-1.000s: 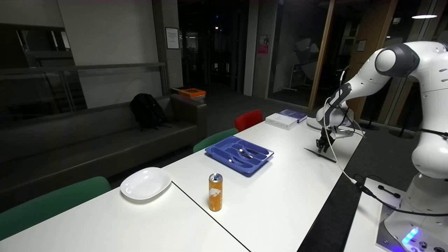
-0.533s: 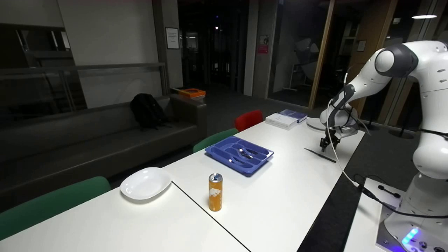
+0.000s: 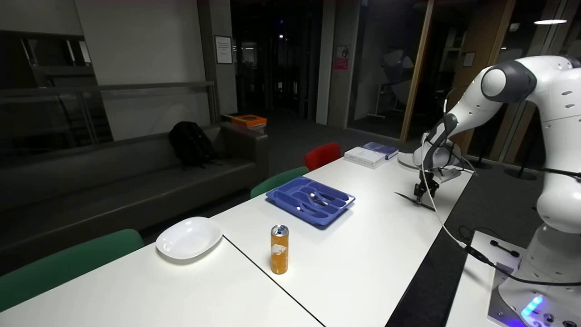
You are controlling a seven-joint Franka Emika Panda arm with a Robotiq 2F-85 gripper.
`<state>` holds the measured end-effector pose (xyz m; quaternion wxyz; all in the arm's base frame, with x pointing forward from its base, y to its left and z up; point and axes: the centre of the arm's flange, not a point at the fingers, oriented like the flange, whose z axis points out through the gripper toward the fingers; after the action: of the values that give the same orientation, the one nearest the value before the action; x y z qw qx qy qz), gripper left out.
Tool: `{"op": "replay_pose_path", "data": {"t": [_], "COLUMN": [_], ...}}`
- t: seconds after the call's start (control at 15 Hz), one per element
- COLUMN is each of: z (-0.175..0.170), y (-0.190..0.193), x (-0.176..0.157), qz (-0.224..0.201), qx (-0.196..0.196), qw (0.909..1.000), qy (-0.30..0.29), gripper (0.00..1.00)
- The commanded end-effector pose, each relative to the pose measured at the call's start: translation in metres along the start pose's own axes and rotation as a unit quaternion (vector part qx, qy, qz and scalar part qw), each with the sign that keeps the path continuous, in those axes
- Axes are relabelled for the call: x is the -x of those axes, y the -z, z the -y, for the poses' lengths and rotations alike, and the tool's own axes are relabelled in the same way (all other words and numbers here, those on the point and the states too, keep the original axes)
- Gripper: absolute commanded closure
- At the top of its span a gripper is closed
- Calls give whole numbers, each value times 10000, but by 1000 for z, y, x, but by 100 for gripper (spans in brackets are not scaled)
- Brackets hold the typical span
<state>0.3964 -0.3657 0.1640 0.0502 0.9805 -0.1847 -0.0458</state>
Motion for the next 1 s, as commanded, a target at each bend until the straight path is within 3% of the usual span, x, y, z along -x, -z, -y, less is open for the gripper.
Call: {"op": "replay_pose_path", "data": {"t": [0.0,0.93], "z": [7,4], "y": [-4,-8], "x": [-7,-28], "qz": [108,196], "qx": [80,122], "qw": [9998,9994], "qy": [176,274], "gripper": [0,0]}}
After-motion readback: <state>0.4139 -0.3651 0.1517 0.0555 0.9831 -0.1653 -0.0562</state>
